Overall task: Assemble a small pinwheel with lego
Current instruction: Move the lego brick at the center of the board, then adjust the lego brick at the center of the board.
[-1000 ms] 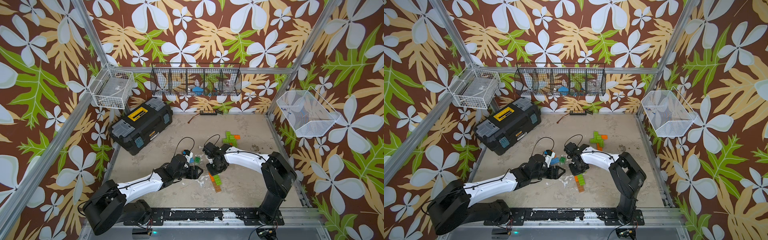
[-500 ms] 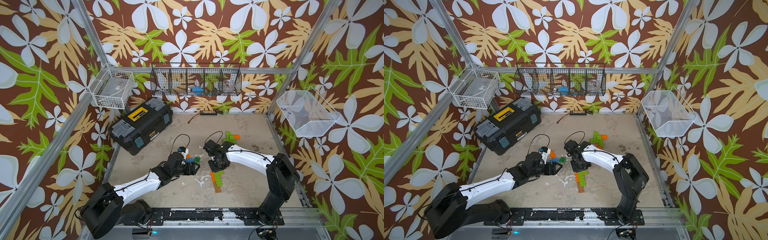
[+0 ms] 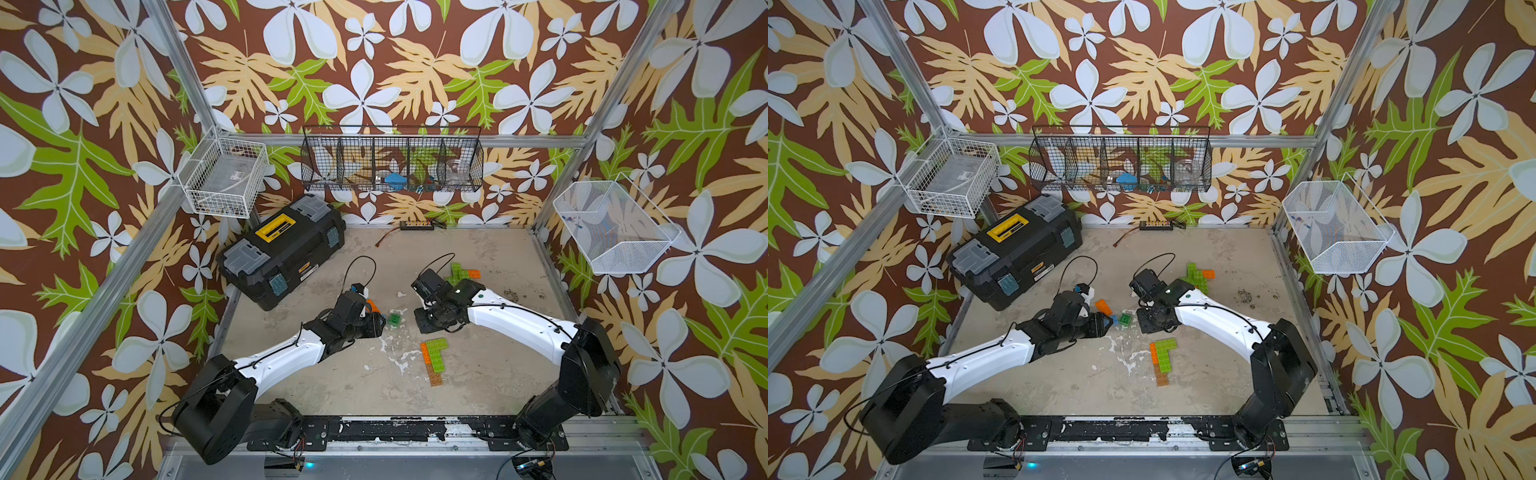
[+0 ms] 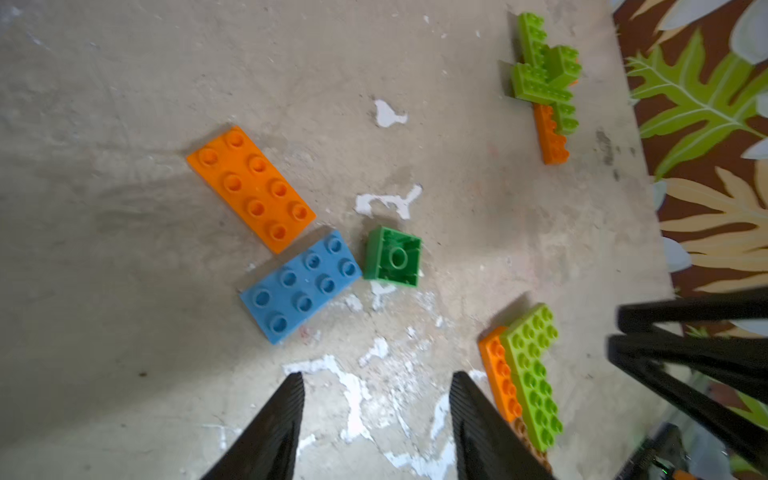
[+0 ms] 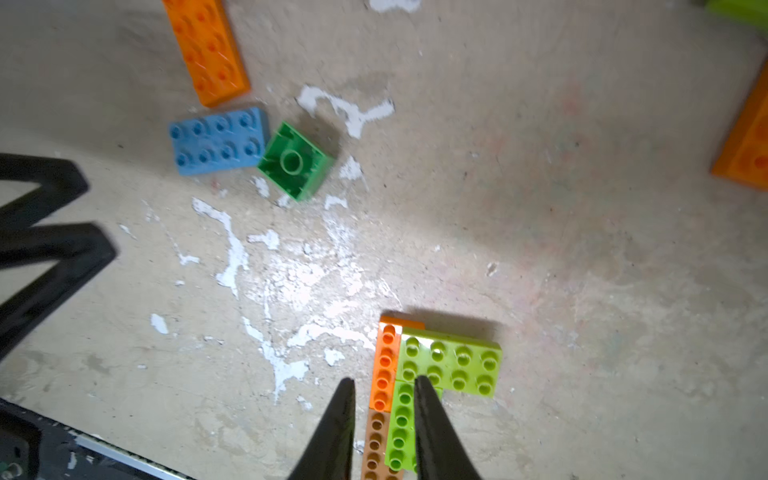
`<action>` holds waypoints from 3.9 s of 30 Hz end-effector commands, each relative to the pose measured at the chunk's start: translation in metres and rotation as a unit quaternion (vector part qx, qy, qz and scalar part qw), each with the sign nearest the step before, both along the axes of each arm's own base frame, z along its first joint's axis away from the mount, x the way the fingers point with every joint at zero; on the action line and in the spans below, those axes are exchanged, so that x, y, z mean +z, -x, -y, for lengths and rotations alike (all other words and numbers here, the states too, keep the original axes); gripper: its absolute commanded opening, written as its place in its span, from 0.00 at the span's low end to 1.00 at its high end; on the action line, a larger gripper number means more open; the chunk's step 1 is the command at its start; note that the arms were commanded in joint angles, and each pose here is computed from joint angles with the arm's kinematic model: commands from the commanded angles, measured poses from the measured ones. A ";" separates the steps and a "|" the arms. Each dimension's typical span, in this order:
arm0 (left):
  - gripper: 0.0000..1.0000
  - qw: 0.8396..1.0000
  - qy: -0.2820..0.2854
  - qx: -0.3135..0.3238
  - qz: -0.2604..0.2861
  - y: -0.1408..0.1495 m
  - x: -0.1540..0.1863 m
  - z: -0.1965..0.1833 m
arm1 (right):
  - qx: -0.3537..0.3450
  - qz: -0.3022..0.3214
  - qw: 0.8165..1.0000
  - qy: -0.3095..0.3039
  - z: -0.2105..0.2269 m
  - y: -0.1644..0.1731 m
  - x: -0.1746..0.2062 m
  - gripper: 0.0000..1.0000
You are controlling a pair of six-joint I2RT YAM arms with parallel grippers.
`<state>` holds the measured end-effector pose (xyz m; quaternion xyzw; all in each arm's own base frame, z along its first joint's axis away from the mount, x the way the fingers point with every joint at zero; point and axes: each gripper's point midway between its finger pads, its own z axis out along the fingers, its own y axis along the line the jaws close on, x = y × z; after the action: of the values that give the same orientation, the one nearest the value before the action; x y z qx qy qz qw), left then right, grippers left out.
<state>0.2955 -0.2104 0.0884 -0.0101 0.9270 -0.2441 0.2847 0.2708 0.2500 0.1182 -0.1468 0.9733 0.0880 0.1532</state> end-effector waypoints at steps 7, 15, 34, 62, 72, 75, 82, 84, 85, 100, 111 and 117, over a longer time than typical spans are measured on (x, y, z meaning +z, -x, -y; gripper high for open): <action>0.55 0.995 -0.082 0.035 -0.047 -0.054 -0.031 -0.027 | 0.006 0.029 0.999 -0.020 -0.003 -0.004 0.020 0.27; 0.55 0.992 -0.099 0.014 -0.079 -0.070 -0.054 -0.014 | -0.009 0.038 0.999 -0.011 0.018 0.000 0.020 0.28; 0.25 0.988 -0.051 -0.098 -0.110 -0.057 -0.071 0.077 | -0.038 0.040 0.998 -0.011 0.046 0.002 0.018 0.27; 0.50 0.974 0.074 -0.184 -0.109 0.017 -0.020 0.144 | -0.097 -0.005 0.995 -0.014 0.067 -0.011 -0.007 0.29; 0.49 0.987 0.074 -0.139 -0.029 0.020 0.019 0.091 | -0.082 -0.041 0.995 -0.046 0.031 -0.011 -0.025 0.26; 0.50 0.989 0.085 -0.117 -0.006 0.023 0.029 0.066 | -0.086 -0.059 0.993 -0.056 0.021 -0.015 -0.039 0.33; 0.53 0.994 0.084 -0.069 0.019 0.030 0.038 0.016 | -0.082 -0.092 0.989 -0.077 0.001 -0.020 -0.065 0.46; 0.53 0.994 0.080 -0.065 0.018 0.032 0.035 0.011 | -0.078 -0.097 0.989 -0.080 -0.002 -0.021 -0.069 0.46; 0.53 0.995 0.081 -0.063 0.016 0.033 0.033 0.010 | -0.076 -0.099 0.989 -0.082 -0.004 -0.023 -0.070 0.46; 0.54 0.993 0.104 -0.058 -0.003 0.049 0.019 0.006 | -0.005 -0.116 0.982 -0.147 -0.041 -0.029 -0.070 0.40; 0.54 0.993 0.072 -0.098 -0.001 0.078 0.002 0.022 | -0.041 -0.070 0.997 0.010 0.003 -0.010 -0.070 0.27; 0.53 0.993 0.067 -0.099 0.011 0.078 0.000 0.026 | -0.048 -0.072 0.996 0.023 -0.003 -0.006 -0.074 0.21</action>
<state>0.2091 -0.2349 0.0832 0.0679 0.9082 -0.3324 0.2452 0.2750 0.2606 0.0458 -0.1113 0.9861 0.0938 0.0801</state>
